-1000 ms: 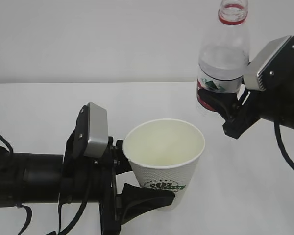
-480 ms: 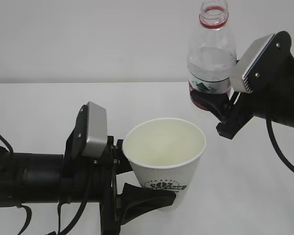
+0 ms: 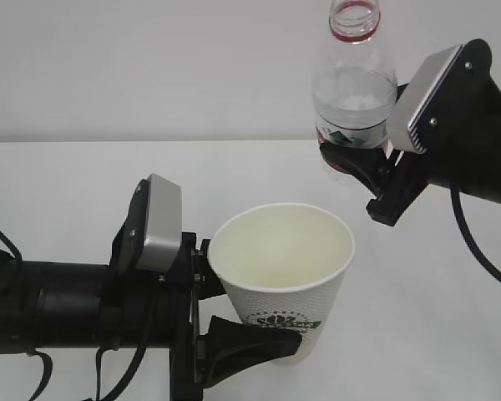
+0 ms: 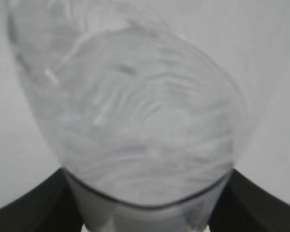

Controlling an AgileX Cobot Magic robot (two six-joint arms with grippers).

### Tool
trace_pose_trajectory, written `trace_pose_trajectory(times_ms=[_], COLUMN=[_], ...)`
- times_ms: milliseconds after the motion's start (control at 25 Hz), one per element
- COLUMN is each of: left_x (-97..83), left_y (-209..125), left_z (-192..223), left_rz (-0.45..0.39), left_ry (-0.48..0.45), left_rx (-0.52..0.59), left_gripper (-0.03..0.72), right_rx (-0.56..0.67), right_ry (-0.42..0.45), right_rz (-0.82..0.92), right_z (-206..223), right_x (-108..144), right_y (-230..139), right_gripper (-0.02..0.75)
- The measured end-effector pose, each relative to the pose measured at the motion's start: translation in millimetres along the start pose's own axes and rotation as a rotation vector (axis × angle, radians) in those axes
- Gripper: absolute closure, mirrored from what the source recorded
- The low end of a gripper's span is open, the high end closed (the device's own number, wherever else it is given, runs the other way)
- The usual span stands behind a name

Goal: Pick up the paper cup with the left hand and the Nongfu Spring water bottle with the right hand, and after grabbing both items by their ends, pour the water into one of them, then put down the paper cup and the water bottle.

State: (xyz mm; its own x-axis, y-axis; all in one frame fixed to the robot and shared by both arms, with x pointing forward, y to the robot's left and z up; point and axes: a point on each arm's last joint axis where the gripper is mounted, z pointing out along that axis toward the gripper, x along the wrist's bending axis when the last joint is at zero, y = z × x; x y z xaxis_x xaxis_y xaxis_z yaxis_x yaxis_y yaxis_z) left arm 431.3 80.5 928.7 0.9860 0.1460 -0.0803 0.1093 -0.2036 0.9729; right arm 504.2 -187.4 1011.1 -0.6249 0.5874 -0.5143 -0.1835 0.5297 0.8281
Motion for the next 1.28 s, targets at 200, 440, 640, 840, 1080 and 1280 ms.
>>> trace_pose_trajectory(times_ms=[200, 440, 640, 840, 1080, 1280], left_x=[-0.9, -1.8, -2.2, -2.5, -3.1, -3.1], left_y=[0.1, 1.1, 1.4, 1.6, 1.7, 1.7], left_z=[0.0, 0.0, 0.0, 0.0, 0.2, 0.2], left_rz=[0.004, 0.007, 0.008, 0.009, 0.010, 0.010], left_ry=[-0.009, -0.020, -0.025, -0.027, -0.031, -0.032], left_rx=[-0.001, -0.012, -0.016, -0.017, -0.018, -0.019], left_gripper=[0.202, 0.202, 0.202, 0.202, 0.202, 0.203], right_rx=[-0.003, -0.009, -0.023, -0.075, -0.057, -0.057], right_ry=[0.005, 0.004, -0.003, 0.000, 0.025, 0.023], right_rz=[-0.058, -0.102, -0.125, -0.154, -0.195, -0.253], right_z=[0.2, 0.2, 1.9, 10.2, 16.1, 16.2], right_x=[0.2, 0.0, -3.0, -4.9, -0.7, -0.8], right_y=[0.6, 1.2, 5.5, 21.8, 17.2, 17.1], right_gripper=[0.243, 0.243, 0.243, 0.243, 0.243, 0.243])
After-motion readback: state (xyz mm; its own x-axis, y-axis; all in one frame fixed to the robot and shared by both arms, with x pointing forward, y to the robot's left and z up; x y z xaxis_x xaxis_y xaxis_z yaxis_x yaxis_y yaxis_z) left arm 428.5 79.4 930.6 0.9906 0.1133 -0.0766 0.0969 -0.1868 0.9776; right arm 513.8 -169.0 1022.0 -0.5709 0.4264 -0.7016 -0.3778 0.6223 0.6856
